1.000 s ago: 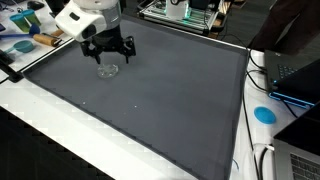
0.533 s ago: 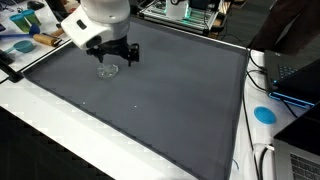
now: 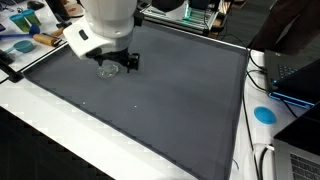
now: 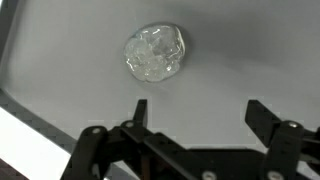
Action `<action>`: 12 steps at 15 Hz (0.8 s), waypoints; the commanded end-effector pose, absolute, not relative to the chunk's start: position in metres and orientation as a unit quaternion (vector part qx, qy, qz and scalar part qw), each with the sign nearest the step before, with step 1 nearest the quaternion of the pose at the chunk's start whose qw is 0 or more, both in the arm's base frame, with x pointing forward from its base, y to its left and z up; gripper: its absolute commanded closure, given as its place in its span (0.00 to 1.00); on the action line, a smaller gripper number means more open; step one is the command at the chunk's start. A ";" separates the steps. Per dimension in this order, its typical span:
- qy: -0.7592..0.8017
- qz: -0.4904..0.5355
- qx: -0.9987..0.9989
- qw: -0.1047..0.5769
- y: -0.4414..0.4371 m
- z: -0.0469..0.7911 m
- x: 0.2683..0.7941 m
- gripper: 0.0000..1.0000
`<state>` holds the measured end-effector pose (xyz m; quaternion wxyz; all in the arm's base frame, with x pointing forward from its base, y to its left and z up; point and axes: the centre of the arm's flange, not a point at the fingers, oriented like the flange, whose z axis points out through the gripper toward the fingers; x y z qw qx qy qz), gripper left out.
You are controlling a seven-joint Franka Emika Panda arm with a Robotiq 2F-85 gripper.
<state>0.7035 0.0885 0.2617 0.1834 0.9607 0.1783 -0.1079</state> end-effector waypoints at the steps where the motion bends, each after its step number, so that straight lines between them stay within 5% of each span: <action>1: 0.158 -0.111 0.959 0.210 0.091 0.257 0.714 0.00; 12: 0.100 -0.116 0.961 0.231 0.080 0.266 0.718 0.00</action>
